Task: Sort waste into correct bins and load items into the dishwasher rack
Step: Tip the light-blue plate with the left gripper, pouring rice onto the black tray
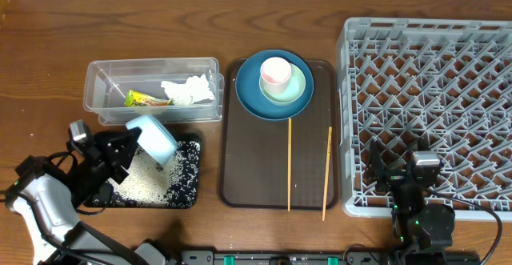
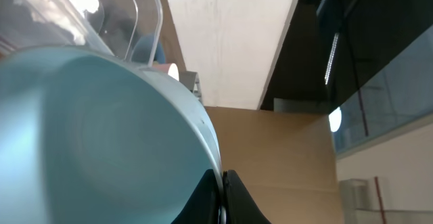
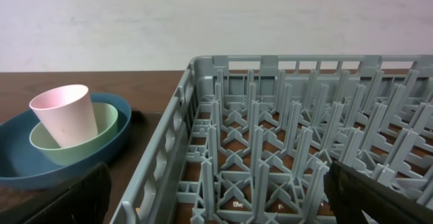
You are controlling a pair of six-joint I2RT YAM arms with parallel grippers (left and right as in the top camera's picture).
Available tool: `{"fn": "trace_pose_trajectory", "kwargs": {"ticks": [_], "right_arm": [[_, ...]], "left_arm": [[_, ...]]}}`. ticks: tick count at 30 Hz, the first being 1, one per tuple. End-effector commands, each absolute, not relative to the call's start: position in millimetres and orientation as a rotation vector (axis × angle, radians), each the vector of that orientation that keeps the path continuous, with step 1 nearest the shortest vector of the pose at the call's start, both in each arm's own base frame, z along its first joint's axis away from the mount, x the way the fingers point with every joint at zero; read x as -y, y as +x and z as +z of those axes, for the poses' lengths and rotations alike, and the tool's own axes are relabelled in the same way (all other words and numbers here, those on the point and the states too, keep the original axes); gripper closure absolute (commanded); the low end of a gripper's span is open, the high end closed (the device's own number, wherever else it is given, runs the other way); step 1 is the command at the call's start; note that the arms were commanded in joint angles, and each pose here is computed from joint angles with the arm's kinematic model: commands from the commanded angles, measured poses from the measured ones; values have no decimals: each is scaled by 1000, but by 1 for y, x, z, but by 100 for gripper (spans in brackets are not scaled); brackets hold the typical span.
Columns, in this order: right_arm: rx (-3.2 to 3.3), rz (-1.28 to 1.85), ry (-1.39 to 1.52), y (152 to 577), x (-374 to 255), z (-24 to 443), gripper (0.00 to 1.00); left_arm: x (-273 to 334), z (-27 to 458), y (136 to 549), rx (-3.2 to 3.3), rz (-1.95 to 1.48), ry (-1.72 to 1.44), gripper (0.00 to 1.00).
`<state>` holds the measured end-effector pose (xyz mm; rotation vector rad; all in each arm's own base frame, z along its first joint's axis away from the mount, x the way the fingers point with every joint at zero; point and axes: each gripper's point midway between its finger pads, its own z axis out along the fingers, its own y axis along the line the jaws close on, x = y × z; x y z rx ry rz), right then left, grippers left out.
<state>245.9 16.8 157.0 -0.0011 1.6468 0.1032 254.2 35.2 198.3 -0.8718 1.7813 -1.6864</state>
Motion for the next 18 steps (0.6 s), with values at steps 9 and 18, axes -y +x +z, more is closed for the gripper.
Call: {"fn": "trace_pose_trajectory", "kwargs": {"ticks": [9, 18], "right_arm": [[-1648, 106, -12, 246, -19, 156, 1], [-1648, 107, -12, 246, -19, 156, 1]], "left_arm": [[-35, 204, 253, -1760, -1683, -849, 94], [-9, 210, 254, -1977, -1581, -739, 94]]}}
